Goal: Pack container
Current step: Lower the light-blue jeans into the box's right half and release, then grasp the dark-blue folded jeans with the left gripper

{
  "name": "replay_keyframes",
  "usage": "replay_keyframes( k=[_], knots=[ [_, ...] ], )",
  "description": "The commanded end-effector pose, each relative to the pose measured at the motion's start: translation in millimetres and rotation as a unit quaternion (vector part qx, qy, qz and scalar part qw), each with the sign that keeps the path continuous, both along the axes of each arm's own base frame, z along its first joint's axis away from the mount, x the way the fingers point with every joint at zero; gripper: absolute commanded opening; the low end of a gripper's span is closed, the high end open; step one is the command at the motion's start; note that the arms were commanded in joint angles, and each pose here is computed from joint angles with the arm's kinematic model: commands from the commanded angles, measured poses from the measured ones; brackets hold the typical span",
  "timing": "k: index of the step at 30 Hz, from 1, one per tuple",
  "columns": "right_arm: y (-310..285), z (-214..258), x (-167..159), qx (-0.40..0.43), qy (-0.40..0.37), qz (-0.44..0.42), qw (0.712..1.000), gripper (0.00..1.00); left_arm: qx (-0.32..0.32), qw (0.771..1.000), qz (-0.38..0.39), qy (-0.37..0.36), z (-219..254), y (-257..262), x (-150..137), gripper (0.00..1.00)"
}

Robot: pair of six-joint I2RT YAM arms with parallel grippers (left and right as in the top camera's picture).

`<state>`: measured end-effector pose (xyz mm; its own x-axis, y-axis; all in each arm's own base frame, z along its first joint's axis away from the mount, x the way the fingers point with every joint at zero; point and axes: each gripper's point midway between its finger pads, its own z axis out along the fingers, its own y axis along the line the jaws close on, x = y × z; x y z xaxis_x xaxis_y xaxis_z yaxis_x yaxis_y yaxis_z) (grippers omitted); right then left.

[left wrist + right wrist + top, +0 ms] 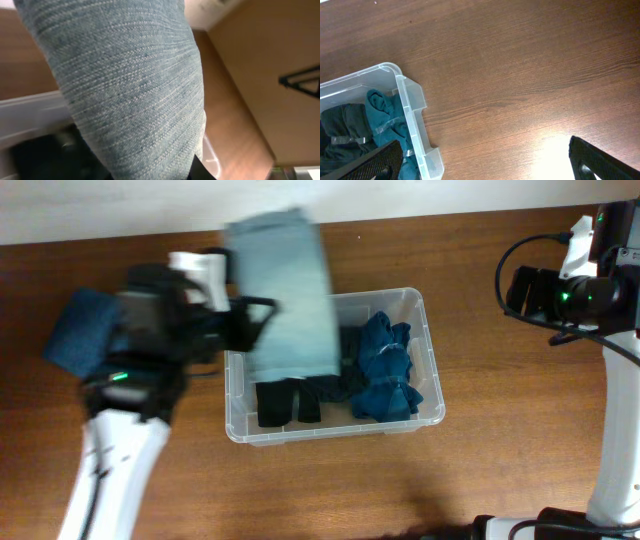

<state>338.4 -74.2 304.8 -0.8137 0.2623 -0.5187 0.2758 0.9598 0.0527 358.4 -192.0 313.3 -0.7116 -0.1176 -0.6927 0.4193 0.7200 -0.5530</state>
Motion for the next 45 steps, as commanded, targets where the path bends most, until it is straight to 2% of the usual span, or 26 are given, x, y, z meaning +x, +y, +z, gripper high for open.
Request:
replay_keyframes(
  k=[1, 7, 10, 17, 21, 22, 23, 24, 25, 28, 31, 33, 36, 38, 39, 41, 45],
  knots=[
    [0.8, 8.5, -0.7, 0.0, -0.013, -0.003, 1.0, 0.98, -0.006, 1.0, 0.008, 0.021, -9.9, -49.7, 6.2, 0.01],
    [0.7, 8.1, -0.6, 0.0, -0.012, -0.003, 1.0, 0.99, -0.015, 0.995, 0.013, 0.098, -60.8, -120.9, 0.7, 0.01],
    [0.9, 6.2, -1.0, 0.001, -0.01, -0.002, 1.0, 0.98, -0.018, 0.989, 0.04, 0.138, -80.9, -133.2, -1.1, 0.01],
    [0.8, 4.6, -0.8, 0.001, -0.008, -0.002, 1.0, 0.98, 0.015, 0.982, 0.021, 0.186, -124.9, -156.8, -16.5, 0.01],
    [0.7, 4.8, -0.5, 0.001, -0.009, -0.002, 1.0, 0.98, 0.043, 0.975, 0.024, 0.216, -145.9, -151.9, -23.6, 0.01],
    [0.7, 4.8, -0.5, 0.001, -0.009, -0.002, 1.0, 0.98, 0.049, 0.974, 0.025, 0.221, -149.0, -149.9, -25.7, 0.04],
    [0.7, 4.8, -0.5, 0.001, -0.009, -0.002, 1.0, 0.98, 0.066, 0.97, 0.036, 0.232, -156.2, -142.1, -28.7, 0.51],
    [0.7, 4.8, -0.5, 0.001, -0.009, -0.002, 1.0, 0.98, 0.078, 0.968, 0.045, 0.235, -160.0, -136.5, -28.6, 0.79],
    [0.7, 4.8, -0.5, 0.001, -0.009, -0.002, 1.0, 0.98, 0.098, 0.966, 0.059, 0.233, -165.4, -126.0, -26.4, 0.99],
    [0.7, 4.8, -0.5, 0.001, -0.009, -0.002, 1.0, 0.98, 0.134, 0.962, 0.083, 0.222, -171.6, -102.5, -17.2, 0.99],
    [0.7, 4.8, -0.5, 0.001, -0.009, -0.002, 1.0, 0.98, 0.185, 0.959, 0.124, 0.174, -166.8, -68.6, 2.4, 0.99],
    [0.7, 4.8, -0.5, 0.001, -0.009, -0.002, 1.0, 0.98, 0.226, 0.953, 0.162, 0.119, -148.9, -37.0, 19.0, 0.99],
    [0.7, 4.8, -0.5, 0.001, -0.009, -0.002, 1.0, 0.98, 0.256, 0.94, 0.221, 0.043, -103.9, 9.6, 37.4, 0.99],
    [0.7, 4.8, -0.5, 0.001, -0.009, -0.002, 1.0, 0.98, 0.258, 0.931, 0.259, 0.006, -71.5, 41.3, 44.6, 0.99],
    [0.7, 4.8, -0.5, 0.001, -0.009, -0.002, 1.0, 0.98, 0.243, 0.923, 0.299, -0.012, -44.9, 76.6, 48.3, 0.99],
    [0.8, 4.8, -0.5, 0.001, -0.009, -0.002, 1.0, 0.98, 0.225, 0.909, 0.35, -0.016, -25.7, 121.9, 50.3, 0.99],
    [0.9, 2.9, -0.9, 0.002, -0.006, -0.002, 1.0, 0.98, 0.192, 0.881, 0.432, 0.026, -25.9, 219.7, 50.7, 0.99]
  ],
)
